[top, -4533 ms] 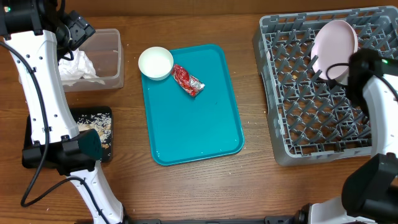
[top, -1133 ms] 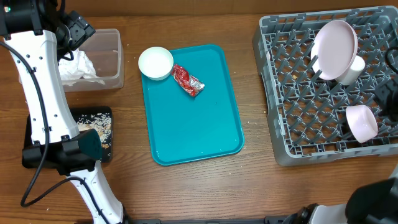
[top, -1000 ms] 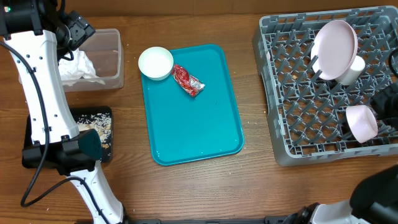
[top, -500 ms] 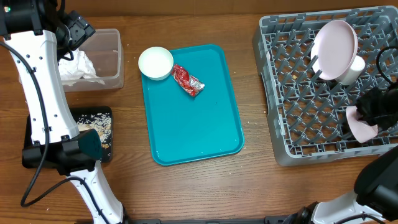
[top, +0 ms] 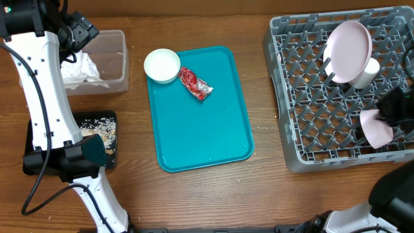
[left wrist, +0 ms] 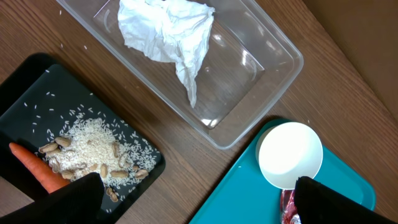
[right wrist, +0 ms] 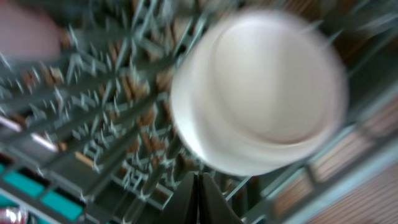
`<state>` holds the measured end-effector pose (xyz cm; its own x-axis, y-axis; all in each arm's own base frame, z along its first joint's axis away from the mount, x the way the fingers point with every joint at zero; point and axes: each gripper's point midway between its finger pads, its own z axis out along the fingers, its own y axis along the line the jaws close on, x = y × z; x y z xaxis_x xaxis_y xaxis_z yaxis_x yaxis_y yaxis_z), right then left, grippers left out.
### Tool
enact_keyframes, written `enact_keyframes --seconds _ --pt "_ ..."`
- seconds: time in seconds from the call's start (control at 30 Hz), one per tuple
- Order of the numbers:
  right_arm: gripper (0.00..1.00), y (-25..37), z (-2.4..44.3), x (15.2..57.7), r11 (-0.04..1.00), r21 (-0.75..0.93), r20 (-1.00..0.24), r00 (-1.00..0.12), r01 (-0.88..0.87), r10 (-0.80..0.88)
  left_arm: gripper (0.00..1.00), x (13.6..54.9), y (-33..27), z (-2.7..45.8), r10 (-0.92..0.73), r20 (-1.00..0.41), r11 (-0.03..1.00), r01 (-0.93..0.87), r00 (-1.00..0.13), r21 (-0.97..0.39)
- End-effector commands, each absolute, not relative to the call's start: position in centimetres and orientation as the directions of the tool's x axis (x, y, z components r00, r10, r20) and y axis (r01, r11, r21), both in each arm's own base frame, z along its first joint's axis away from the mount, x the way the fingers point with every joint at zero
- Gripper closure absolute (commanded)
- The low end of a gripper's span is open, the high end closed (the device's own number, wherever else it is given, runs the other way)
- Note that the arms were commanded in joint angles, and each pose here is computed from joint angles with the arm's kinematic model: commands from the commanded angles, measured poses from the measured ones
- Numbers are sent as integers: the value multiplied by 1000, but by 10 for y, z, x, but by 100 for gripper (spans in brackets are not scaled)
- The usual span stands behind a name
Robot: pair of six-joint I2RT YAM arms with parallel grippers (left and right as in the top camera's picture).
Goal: Sort waste into correct bins and load items into the dishwasher rack
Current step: 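Lower the pink bowl upside down into the rack's front right and release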
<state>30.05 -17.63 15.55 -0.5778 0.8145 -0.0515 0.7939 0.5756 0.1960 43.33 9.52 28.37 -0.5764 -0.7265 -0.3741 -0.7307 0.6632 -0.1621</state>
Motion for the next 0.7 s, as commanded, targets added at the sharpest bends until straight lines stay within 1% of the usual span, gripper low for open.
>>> enact_keyframes --seconds 0.0,0.1,0.27,0.43,0.67 --pt "94 -218 186 283 495 108 -205 -468 862 860 0 435 94 279 -713 -366 679 -718 -598 -150" --pt "94 -229 179 276 454 83 -199 -432 887 880 0 435 94 279 -713 -366 679 -718 -598 -150" --pt "94 -231 166 278 452 70 -170 -436 889 884 0 435 94 279 -713 -366 679 -718 -598 -150" --pt "94 -228 148 278 448 53 -109 -441 893 891 0 435 94 279 -713 -366 679 -718 -598 -150" --pt "94 -215 139 282 458 105 -52 -455 883 889 0 435 94 279 -713 -366 679 -718 -598 -150"
